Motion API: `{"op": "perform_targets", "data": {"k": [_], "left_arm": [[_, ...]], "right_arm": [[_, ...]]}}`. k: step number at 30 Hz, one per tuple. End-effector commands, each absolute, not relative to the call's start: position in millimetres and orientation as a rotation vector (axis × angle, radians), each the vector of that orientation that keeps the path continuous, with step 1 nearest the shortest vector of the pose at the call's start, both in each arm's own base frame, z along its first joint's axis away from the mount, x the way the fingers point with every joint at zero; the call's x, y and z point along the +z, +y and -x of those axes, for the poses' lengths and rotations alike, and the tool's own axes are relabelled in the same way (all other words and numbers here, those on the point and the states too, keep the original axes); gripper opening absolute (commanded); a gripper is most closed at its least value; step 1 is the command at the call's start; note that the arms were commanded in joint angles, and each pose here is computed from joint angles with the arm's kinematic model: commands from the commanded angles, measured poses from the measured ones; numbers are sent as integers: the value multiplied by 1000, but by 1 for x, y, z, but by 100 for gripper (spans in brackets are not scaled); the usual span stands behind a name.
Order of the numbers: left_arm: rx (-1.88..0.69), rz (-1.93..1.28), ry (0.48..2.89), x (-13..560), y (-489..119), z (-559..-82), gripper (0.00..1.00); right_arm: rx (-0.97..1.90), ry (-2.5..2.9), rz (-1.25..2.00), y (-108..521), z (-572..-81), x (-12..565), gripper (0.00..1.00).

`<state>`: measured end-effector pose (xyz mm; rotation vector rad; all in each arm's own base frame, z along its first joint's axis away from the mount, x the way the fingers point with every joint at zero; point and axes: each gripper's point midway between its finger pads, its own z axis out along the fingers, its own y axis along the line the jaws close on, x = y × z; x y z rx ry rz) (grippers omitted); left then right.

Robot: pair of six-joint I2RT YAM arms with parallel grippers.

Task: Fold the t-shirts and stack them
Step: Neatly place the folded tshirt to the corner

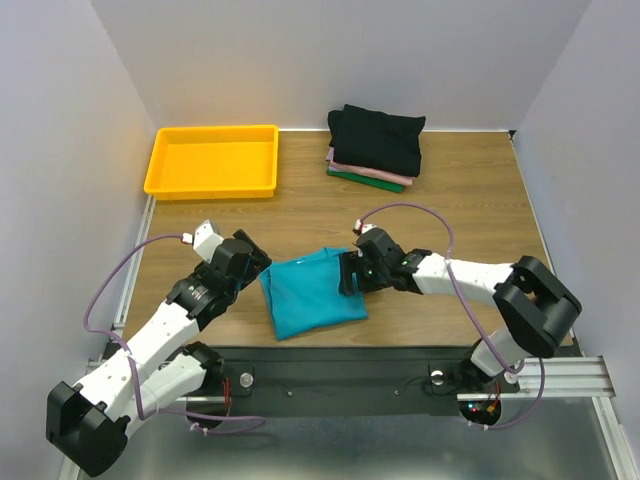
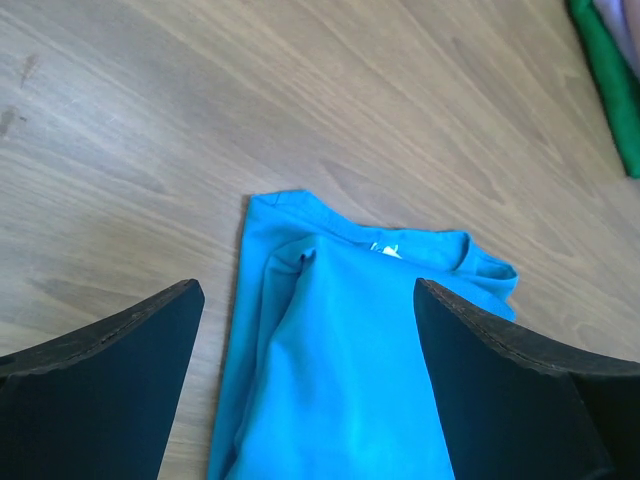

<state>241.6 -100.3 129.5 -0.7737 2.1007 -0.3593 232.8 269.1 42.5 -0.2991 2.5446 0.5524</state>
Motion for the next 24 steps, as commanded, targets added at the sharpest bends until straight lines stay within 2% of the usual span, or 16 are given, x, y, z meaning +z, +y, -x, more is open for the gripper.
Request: {"op": "perform_targets", "data": {"k": [1, 6, 9, 13, 14, 15, 24], "left_arm": [[-319, 782, 2115, 121, -94, -237, 98], [-283, 788, 2113, 123, -89, -238, 98], [-277, 793, 2101, 126, -87, -239, 98], [-287, 800, 2059, 136, -86, -243, 98], [-295, 800, 2047, 139, -86, -244, 98], [-308, 798, 2029, 143, -87, -247, 98], [-248, 824, 1965, 158, -74, -252, 98]], "right_arm": [[523, 2553, 360, 281, -231, 33, 76], [464, 2601, 366, 290, -232, 11, 67], [432, 2603, 364, 293, -238, 6, 54], [260, 2552, 325, 288, -267, -5, 7], [203, 2491, 315, 289, -285, 5, 3], [178, 2465, 303, 290, -294, 9, 1], [-99, 2126, 297, 301, -385, 96, 0]]}}
